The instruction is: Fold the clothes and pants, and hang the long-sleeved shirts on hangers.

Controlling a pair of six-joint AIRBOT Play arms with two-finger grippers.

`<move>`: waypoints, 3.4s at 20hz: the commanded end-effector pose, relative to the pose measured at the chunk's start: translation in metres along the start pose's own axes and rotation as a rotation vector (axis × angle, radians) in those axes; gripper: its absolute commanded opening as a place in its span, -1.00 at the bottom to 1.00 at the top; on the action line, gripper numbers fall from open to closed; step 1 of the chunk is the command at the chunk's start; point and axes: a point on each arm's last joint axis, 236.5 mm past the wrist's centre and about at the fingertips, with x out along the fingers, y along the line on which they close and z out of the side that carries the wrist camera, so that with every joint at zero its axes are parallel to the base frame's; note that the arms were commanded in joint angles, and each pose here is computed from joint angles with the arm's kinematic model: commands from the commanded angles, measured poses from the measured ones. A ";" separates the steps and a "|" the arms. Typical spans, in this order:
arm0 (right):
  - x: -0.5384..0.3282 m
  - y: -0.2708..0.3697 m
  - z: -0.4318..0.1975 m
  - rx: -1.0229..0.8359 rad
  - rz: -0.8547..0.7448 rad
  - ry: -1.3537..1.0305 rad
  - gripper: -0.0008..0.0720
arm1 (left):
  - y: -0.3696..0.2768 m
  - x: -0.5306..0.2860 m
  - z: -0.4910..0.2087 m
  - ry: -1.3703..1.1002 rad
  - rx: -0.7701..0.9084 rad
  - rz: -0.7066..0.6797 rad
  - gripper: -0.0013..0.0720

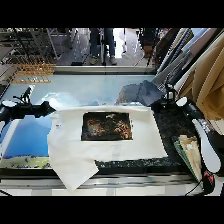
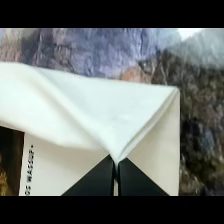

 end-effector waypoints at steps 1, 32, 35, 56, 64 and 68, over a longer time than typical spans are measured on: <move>-0.009 -0.009 -0.060 0.040 0.003 0.257 -0.94 | 0.043 -0.020 -0.062 0.265 -0.029 0.113 -0.96; -0.081 -0.037 -0.261 0.270 0.248 0.664 -0.20 | 0.030 -0.055 -0.309 0.560 -0.169 0.274 0.03; -0.077 -0.028 -0.249 0.269 0.297 0.610 -0.38 | 0.030 -0.051 -0.307 0.548 -0.153 0.280 -0.58; -0.083 -0.021 -0.253 0.272 0.326 0.643 -0.94 | 0.035 -0.051 -0.342 0.538 -0.243 0.308 -0.74; -0.128 -0.012 -0.205 0.161 0.306 0.559 -0.95 | -0.017 -0.098 -0.259 0.399 -0.139 0.128 -0.96; -0.140 -0.024 -0.122 0.177 0.166 0.317 -0.95 | -0.055 -0.125 -0.159 0.145 -0.123 -0.023 -0.96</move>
